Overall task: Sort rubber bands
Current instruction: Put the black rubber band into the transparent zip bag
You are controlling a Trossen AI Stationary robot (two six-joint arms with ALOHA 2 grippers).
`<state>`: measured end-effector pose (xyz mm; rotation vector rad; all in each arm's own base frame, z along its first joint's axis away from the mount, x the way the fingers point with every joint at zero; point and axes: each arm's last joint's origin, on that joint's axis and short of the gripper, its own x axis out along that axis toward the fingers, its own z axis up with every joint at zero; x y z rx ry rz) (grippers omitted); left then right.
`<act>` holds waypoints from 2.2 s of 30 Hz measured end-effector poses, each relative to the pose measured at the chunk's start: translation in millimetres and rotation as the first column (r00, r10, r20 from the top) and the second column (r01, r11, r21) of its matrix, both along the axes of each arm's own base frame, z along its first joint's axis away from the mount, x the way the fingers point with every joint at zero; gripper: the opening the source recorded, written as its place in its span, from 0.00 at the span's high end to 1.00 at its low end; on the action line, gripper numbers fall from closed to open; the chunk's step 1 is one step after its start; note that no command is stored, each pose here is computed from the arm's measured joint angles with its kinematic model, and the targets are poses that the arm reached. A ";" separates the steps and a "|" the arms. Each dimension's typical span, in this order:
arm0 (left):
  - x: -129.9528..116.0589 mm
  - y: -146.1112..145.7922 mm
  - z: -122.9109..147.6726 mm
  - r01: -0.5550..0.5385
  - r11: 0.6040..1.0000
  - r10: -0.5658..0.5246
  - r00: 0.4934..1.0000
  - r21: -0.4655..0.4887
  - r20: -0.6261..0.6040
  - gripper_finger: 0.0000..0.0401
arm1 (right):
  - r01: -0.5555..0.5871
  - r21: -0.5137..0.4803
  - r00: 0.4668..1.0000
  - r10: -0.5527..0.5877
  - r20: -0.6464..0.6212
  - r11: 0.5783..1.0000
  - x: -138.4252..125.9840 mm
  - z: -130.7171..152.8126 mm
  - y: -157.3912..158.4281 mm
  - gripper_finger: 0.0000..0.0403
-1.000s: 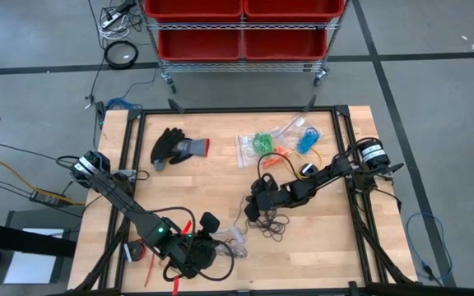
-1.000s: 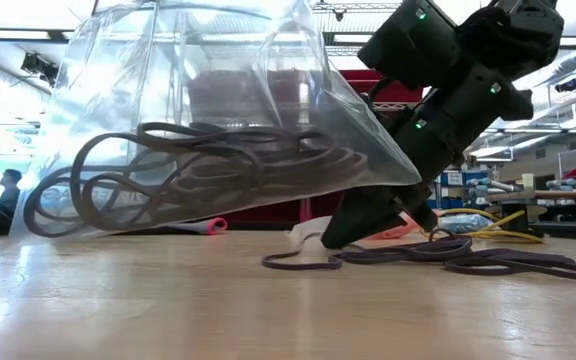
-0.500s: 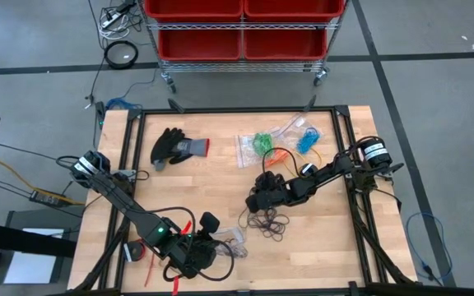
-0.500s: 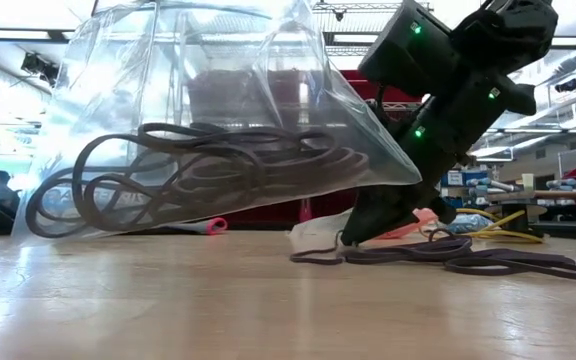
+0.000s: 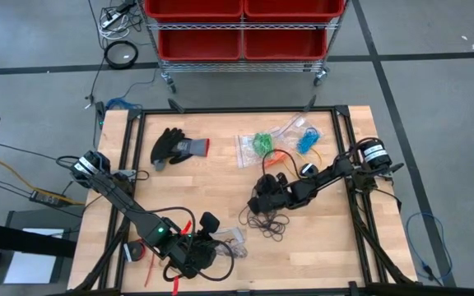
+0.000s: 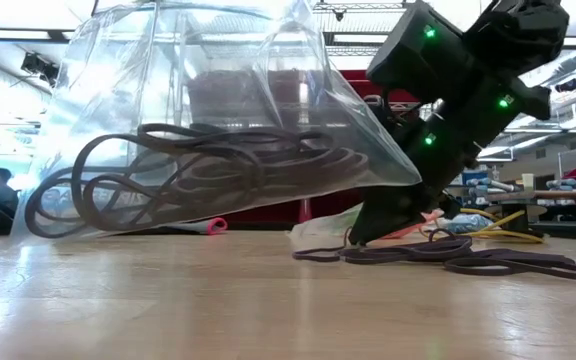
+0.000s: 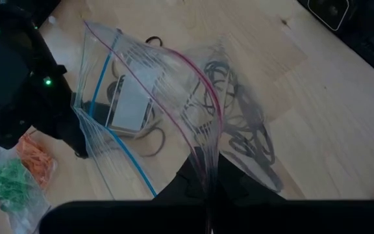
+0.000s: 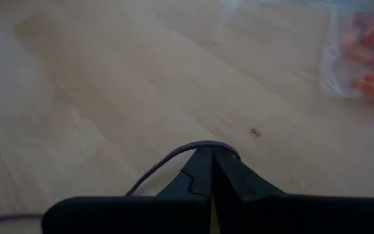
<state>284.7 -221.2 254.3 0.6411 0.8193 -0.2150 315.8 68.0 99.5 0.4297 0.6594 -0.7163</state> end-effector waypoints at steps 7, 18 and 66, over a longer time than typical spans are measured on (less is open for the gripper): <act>0.5 -0.6 0.5 0.000 1.000 0.000 1.000 -0.006 0.007 0.99 | -0.080 0.003 0.991 0.080 0.111 0.997 4.1 24.9 8.4 0.98; 0.6 -0.7 0.6 0.000 1.000 0.000 1.000 -0.008 0.009 0.99 | -0.034 0.161 0.979 0.000 0.204 0.986 0.0 29.8 24.9 0.78; 3.8 -3.3 3.5 0.002 0.999 0.001 0.999 -0.043 0.050 0.99 | -0.754 -0.136 0.641 0.765 0.061 0.643 16.6 42.8 28.5 0.68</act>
